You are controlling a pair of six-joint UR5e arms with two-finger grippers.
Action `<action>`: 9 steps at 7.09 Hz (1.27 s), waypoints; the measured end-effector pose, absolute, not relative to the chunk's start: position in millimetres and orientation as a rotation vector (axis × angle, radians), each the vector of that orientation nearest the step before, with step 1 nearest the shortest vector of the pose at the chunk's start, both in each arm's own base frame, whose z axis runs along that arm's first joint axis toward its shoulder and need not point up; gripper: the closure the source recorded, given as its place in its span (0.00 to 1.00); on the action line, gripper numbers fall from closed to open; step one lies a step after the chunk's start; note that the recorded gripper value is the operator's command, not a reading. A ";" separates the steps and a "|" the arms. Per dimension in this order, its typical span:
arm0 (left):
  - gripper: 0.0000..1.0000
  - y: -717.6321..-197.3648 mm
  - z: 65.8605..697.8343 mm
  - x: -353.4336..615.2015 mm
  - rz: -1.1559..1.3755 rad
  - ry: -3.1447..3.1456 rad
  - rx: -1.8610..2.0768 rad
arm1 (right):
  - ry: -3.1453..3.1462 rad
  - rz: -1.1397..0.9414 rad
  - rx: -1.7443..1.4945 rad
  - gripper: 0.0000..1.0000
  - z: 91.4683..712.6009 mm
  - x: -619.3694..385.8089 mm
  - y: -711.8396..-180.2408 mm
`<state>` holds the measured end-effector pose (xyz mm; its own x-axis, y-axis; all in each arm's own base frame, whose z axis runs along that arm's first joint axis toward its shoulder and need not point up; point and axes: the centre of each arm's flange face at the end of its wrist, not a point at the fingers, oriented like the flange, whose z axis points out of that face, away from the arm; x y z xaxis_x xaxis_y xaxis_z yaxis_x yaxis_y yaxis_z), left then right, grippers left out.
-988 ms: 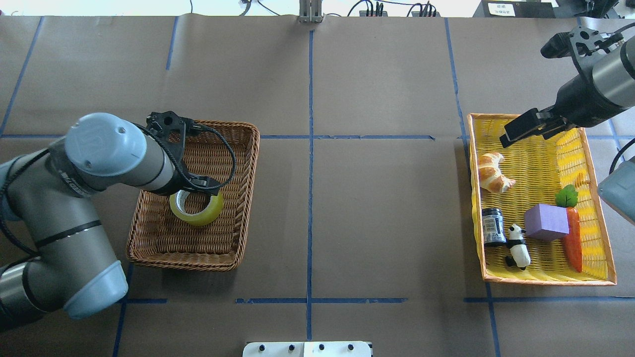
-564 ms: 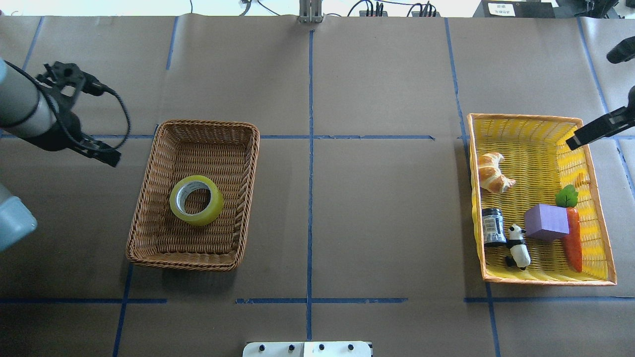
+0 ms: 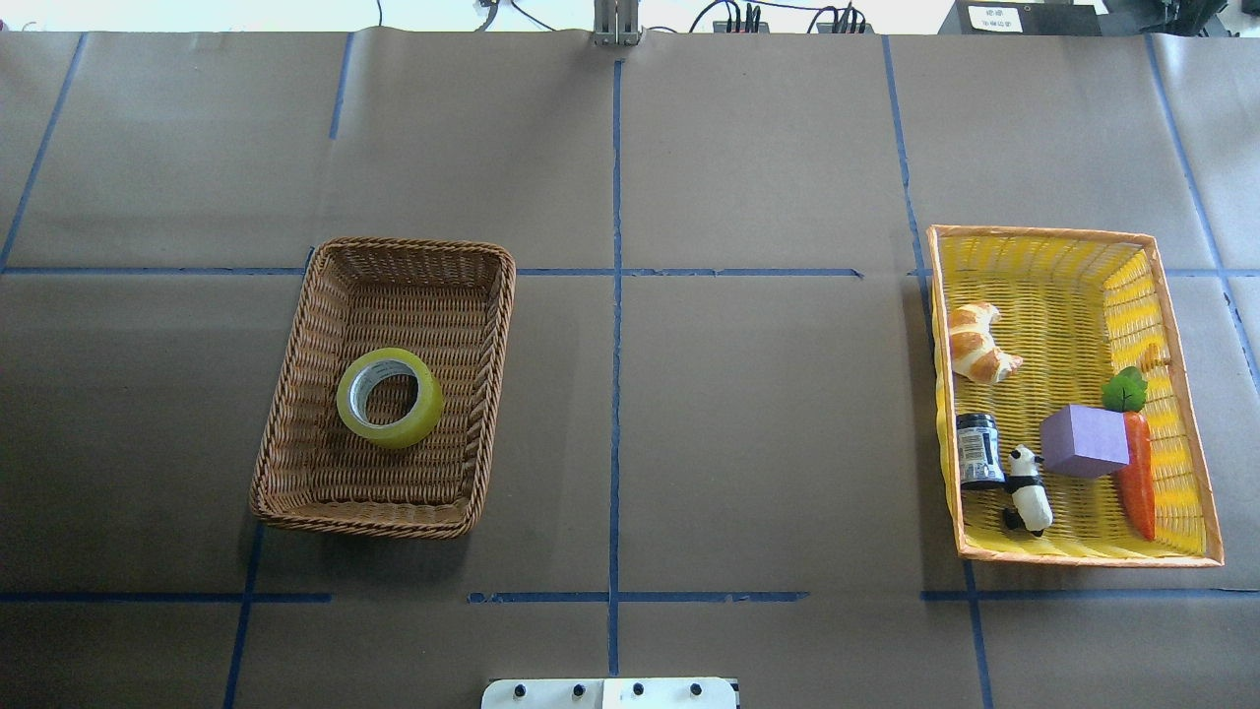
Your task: Move tape to another basket
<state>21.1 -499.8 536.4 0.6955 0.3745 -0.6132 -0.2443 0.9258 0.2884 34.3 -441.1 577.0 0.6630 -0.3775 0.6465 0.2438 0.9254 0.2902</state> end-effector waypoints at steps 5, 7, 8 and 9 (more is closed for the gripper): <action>0.00 -429.8 635.5 -60.3 0.157 0.784 0.063 | -0.772 -0.222 0.071 0.00 642.7 64.4 -398.4; 0.00 -411.0 656.5 -60.6 0.138 0.788 0.023 | -0.774 -0.200 0.063 0.00 642.9 64.2 -399.1; 0.00 -405.3 660.1 -60.8 0.132 0.787 0.013 | -0.774 -0.198 0.063 0.00 643.0 64.1 -399.0; 0.00 -399.9 662.4 -61.0 0.129 0.785 0.006 | -0.774 -0.197 0.063 0.00 643.0 64.0 -399.0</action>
